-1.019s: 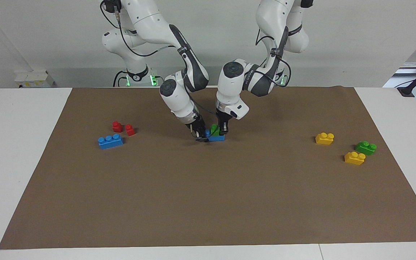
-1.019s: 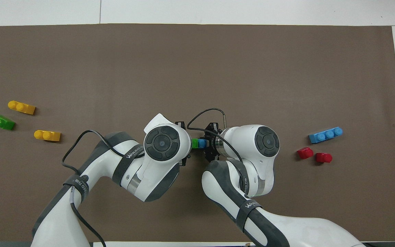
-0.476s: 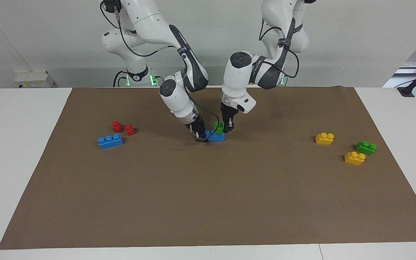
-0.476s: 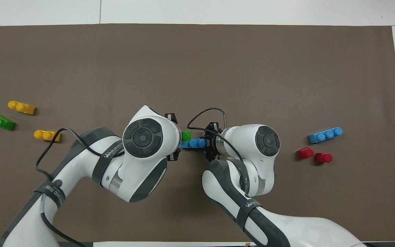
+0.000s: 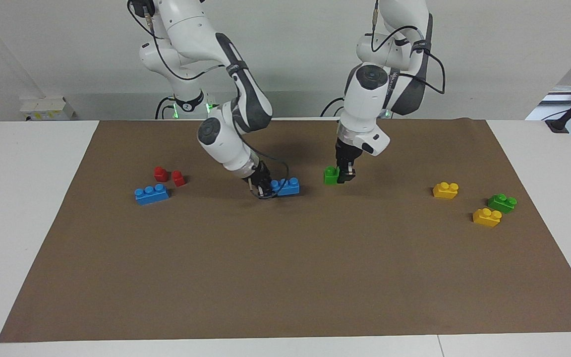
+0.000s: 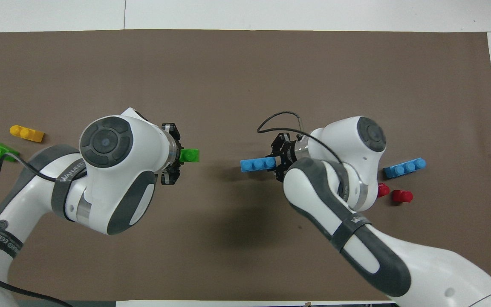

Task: Remove green block with left arm and hold with right
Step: 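Pull the green brick away with the left gripper while the right gripper pulls blue, then lower the green brick near the yellow brick while the right gripper lowers blue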

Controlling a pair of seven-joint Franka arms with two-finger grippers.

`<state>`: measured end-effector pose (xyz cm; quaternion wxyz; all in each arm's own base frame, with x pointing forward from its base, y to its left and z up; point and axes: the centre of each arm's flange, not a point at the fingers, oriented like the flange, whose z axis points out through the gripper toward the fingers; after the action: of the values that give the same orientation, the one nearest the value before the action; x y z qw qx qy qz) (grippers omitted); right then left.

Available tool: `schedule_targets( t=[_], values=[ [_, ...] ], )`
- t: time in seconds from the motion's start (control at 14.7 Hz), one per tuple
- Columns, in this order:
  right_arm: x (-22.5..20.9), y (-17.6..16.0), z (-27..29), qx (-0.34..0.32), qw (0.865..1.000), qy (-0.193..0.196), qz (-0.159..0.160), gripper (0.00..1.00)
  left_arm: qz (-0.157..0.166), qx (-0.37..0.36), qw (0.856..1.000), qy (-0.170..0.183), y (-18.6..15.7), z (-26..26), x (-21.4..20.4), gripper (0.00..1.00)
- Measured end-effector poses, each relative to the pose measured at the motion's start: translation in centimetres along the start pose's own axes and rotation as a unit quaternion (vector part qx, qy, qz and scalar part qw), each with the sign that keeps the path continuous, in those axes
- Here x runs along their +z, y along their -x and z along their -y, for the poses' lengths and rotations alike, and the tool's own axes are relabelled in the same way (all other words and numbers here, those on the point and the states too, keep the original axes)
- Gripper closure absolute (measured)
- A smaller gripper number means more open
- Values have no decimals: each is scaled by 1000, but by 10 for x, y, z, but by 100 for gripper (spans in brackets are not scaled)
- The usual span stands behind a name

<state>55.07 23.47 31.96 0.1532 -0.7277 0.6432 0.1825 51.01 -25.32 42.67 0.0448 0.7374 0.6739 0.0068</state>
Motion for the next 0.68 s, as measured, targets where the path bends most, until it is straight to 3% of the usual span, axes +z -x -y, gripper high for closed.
schedule_targets(
  t=[0.34,0.68],
  values=[
    [-99,-69,38,-38,999,8,-12,65,-7,62,998,-2,-87,-25,-1,66],
    [-135,-175,35,-52,999,3,-3,65,-12,120,993,-2,-163,-36,-4,66]
  ],
)
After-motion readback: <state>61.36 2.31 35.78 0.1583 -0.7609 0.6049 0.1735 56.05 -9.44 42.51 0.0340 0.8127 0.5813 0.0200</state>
